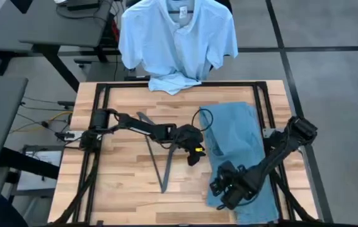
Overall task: Hang clothes
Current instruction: Insert the blue jeans on the grey hanger
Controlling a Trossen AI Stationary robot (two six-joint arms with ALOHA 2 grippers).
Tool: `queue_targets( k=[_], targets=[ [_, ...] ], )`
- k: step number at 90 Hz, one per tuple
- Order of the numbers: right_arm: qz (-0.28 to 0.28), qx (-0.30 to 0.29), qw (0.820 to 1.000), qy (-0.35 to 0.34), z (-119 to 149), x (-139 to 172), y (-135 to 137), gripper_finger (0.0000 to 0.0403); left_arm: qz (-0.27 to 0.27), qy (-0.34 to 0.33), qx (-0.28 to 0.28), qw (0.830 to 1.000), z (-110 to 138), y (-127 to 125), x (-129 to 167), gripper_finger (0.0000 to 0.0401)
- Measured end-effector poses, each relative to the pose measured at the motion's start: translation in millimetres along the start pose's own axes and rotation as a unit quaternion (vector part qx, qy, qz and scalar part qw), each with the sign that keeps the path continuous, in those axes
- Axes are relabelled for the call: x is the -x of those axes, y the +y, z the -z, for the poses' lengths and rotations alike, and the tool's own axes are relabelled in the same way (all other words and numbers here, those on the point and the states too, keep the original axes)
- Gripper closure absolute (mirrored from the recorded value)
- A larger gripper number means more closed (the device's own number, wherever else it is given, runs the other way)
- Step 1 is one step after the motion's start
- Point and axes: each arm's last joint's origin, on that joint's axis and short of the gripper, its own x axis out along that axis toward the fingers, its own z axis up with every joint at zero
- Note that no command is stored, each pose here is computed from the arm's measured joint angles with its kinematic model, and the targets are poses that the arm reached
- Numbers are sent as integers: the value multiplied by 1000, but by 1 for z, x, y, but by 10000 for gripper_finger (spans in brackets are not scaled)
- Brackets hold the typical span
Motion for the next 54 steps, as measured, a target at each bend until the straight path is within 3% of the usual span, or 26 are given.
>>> queue_targets(
  k=[22, 40, 54],
  targets=[
    [14, 3, 1000, -1, -4, -2, -2, 227, -14, 14, 7, 1000, 1, 10, 2, 274],
    [4, 22, 1000, 7, 2, 1, -1, 227, -10, 14, -34, 999, 2, 7, 1, 274],
    [-11, 21, 999, 24, 7, 2, 1, 227, 7, -18, -10, 1000, -4, 0, 0, 274]
  ],
)
